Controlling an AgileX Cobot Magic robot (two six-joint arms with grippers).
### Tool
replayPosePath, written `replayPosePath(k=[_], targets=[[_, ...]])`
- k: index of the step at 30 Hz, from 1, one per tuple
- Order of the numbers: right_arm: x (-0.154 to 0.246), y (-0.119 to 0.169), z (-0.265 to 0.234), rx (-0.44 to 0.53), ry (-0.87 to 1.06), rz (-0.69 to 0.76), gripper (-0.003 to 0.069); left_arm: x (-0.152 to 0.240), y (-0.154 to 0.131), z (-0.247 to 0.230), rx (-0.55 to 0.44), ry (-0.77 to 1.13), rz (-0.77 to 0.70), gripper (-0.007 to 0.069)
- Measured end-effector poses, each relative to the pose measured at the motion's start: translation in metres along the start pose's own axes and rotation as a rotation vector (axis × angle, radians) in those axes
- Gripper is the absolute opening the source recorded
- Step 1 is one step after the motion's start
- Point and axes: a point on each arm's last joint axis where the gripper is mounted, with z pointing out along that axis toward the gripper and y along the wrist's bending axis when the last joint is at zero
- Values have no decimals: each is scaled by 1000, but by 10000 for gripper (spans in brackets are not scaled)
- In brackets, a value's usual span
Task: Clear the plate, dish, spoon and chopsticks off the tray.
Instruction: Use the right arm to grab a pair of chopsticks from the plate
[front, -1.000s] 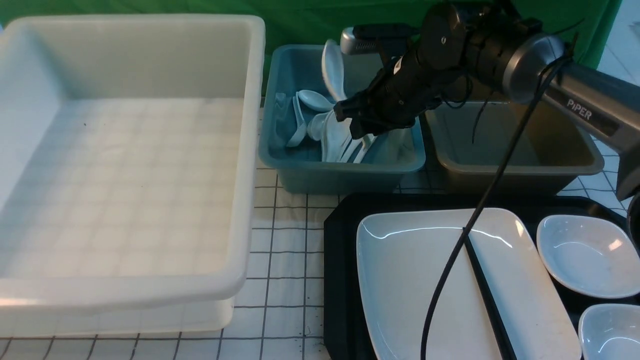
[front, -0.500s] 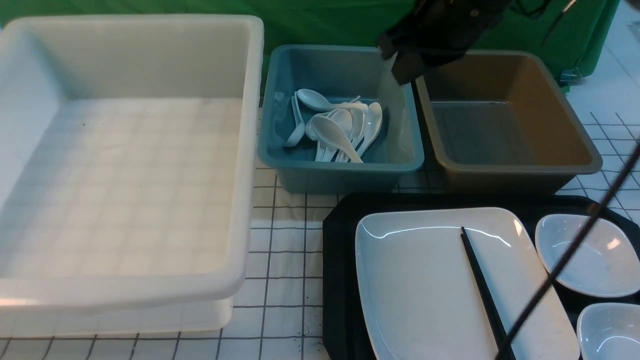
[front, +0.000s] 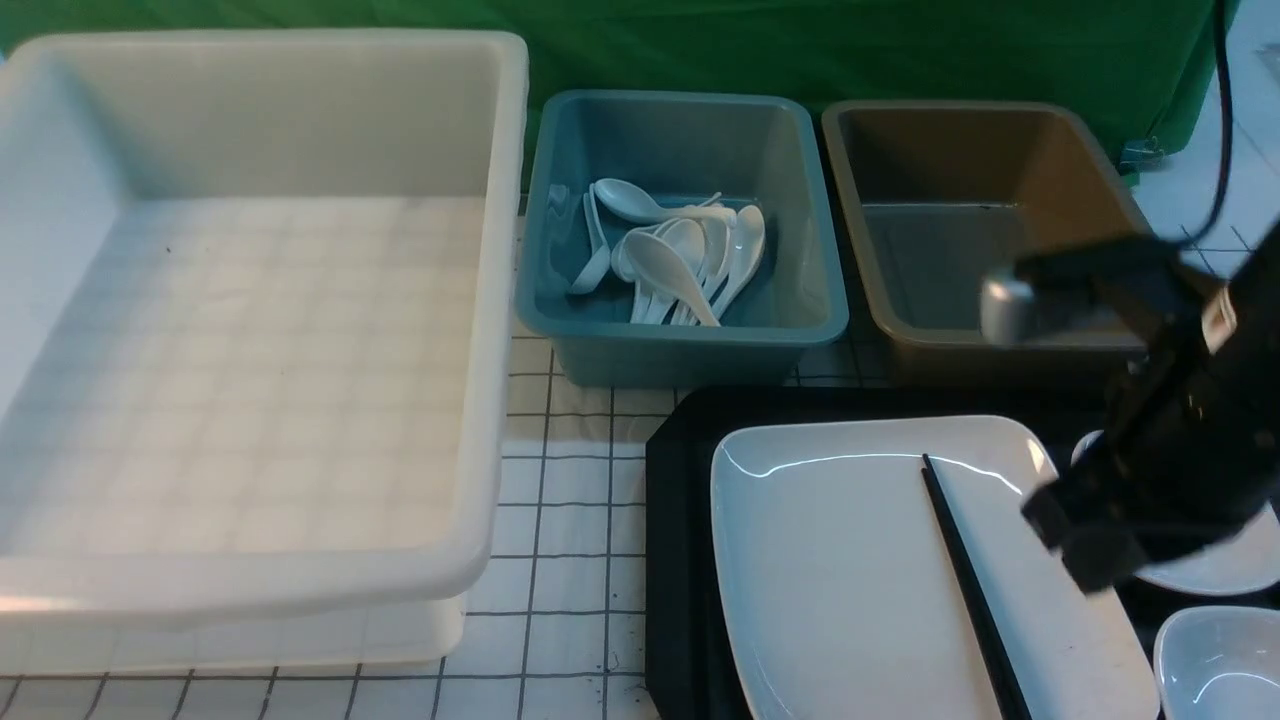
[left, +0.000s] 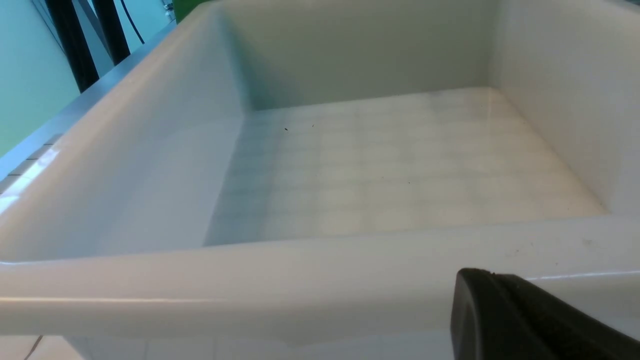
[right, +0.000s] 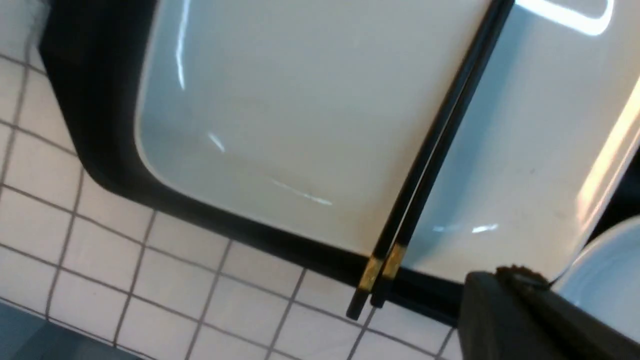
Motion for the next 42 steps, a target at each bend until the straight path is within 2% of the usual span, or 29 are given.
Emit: replayPosePath(k=[2, 4, 5, 6, 9, 10, 11, 13, 18, 24, 28, 29, 30, 35, 42], targets=[[17, -1, 25, -5, 29, 28, 83, 0, 0, 0, 0, 0, 0, 21], [31, 0, 49, -8, 67, 34, 177, 0, 0, 0, 0, 0, 0, 21], [31, 0, 49, -8, 62, 39, 177, 0, 0, 0, 0, 0, 0, 21], [36, 2, 60, -11, 80, 37, 277, 0, 0, 0, 0, 0, 0, 21], [36, 3, 76, -9, 70, 35, 455, 0, 0, 0, 0, 0, 0, 21], [35, 3, 77, -9, 63, 36, 463, 0, 0, 0, 0, 0, 0, 21], [30, 2, 82, -6, 32, 38, 510, 0, 0, 0, 0, 0, 0, 21], [24, 1, 87, -3, -5, 56, 525, 0, 0, 0, 0, 0, 0, 21], [17, 0, 97, 0, -36, 64, 494, 0, 0, 0, 0, 0, 0, 21], [14, -1, 112, 5, 6, 67, 397, 0, 0, 0, 0, 0, 0, 21], [13, -1, 112, 5, 13, 66, 272, 0, 0, 0, 0, 0, 0, 21], [13, -1, 111, 4, 31, 65, 200, 0, 0, 0, 0, 0, 0, 21], [13, -1, 111, 4, 34, 64, 179, 0, 0, 0, 0, 0, 0, 21], [7, 3, 93, -6, 96, 57, 175, 0, 0, 0, 0, 0, 0, 21], [-14, 9, 25, -15, -49, 20, 175, 0, 0, 0, 0, 0, 0, 21]])
